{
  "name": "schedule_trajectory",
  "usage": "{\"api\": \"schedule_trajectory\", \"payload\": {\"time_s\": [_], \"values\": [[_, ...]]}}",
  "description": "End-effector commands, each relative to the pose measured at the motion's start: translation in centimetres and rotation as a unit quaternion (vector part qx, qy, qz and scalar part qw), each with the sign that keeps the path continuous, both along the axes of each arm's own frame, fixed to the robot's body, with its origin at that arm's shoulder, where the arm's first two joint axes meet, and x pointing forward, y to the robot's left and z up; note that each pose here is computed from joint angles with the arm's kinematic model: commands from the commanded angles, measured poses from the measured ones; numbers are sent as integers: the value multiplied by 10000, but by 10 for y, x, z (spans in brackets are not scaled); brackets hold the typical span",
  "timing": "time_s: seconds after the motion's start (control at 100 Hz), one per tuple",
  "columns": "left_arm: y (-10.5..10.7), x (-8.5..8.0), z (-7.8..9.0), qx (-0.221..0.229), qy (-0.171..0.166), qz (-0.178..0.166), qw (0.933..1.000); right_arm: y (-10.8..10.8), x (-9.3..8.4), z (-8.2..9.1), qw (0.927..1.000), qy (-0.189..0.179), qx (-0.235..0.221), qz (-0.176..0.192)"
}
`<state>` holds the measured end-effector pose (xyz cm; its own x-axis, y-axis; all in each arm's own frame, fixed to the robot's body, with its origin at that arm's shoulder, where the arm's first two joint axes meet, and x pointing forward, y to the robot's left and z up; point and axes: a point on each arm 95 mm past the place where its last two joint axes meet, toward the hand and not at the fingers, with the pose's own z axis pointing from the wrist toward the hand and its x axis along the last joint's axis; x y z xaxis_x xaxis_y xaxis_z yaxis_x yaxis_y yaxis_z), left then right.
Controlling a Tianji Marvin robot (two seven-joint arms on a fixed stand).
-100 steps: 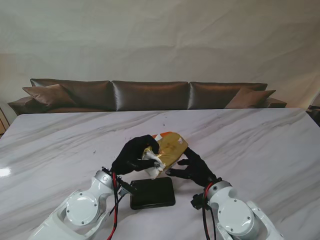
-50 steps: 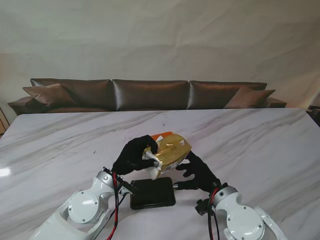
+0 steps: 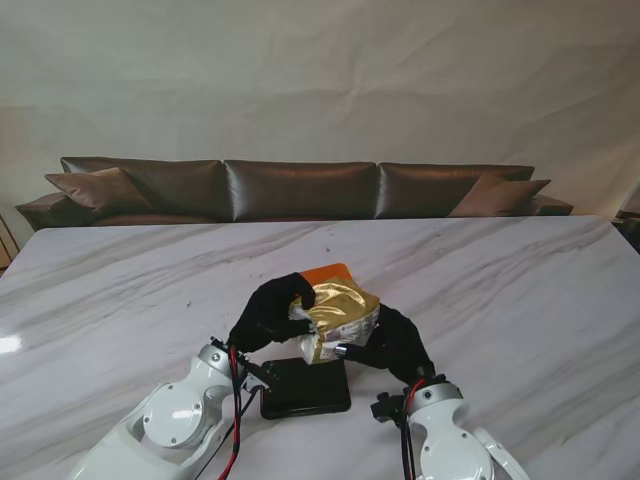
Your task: Refill a tissue box and feed the first sheet
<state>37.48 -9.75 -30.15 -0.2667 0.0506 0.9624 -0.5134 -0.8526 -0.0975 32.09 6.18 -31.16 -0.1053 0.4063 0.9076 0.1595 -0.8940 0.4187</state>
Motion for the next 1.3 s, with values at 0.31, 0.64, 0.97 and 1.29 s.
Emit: {"api": "schedule_trajectory", "payload": {"time_s": [0.31,0.64,0.97,1.29], "values": [[-4,-3,-20,-54,411,183,9990,23,-13,18,9995,-196,-27,-235],[1,-8,-22,287,416,311,9982,23,-8,32,9921,-58,-1006,-743],[15,-19,-14,413,327,737,9959,37,7,43,9819,128,-1652,-921],[39,-37,-7,930,261,1313,9866,48,29,46,9744,303,-2033,-913]]}}
